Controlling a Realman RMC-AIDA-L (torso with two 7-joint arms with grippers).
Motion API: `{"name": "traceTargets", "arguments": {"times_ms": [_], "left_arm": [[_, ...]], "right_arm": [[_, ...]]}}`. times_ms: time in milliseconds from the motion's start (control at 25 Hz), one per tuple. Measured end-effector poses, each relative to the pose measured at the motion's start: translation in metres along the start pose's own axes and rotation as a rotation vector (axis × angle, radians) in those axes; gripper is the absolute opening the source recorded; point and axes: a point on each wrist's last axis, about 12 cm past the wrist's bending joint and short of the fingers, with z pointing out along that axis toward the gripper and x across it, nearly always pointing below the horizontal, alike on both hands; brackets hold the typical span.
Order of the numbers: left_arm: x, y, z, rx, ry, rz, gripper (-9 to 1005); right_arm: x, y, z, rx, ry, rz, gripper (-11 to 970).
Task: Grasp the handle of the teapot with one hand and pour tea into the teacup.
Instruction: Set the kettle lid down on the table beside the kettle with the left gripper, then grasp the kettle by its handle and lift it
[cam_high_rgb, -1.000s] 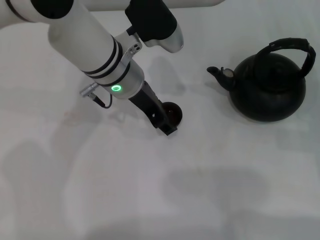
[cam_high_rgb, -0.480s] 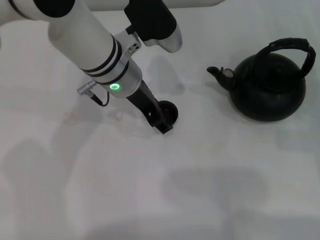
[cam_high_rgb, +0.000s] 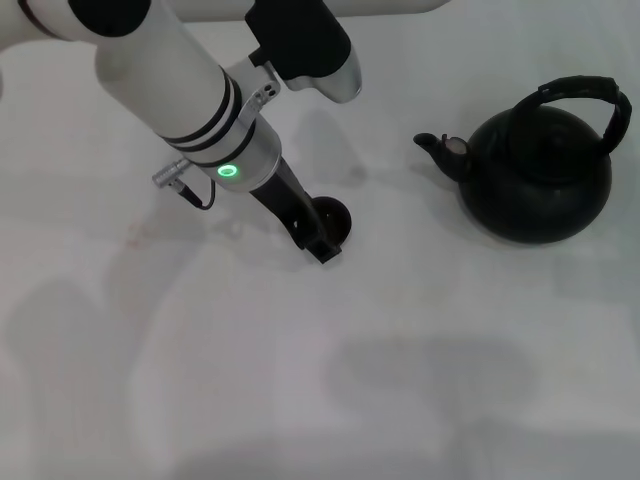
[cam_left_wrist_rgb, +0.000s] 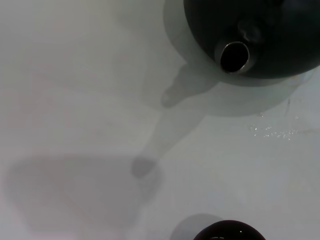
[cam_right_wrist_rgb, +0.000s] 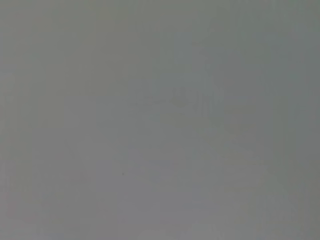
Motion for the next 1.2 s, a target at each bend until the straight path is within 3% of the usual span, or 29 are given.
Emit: {"name": "traceTargets", "arguments": {"times_ms": [760, 960, 1200], "left_arm": [[-0.008, -0.004, -0.007, -0.007, -0.04, 0.004, 834], [-0.02, -0.007, -0.033, -0.041, -0.193, 0.035, 876], [-0.024, -0.006, -0.048, -0.018, -0.348, 0.01, 883]], "right_arm": [[0.001, -0.001, -0.001, 0.007, 0.004, 0.005, 708], [0.001, -0.002, -0.003, 0.01, 0.005, 0.02, 708], [0.001, -0.004, -0.004, 0.013, 0.005, 0.026, 707]]}}
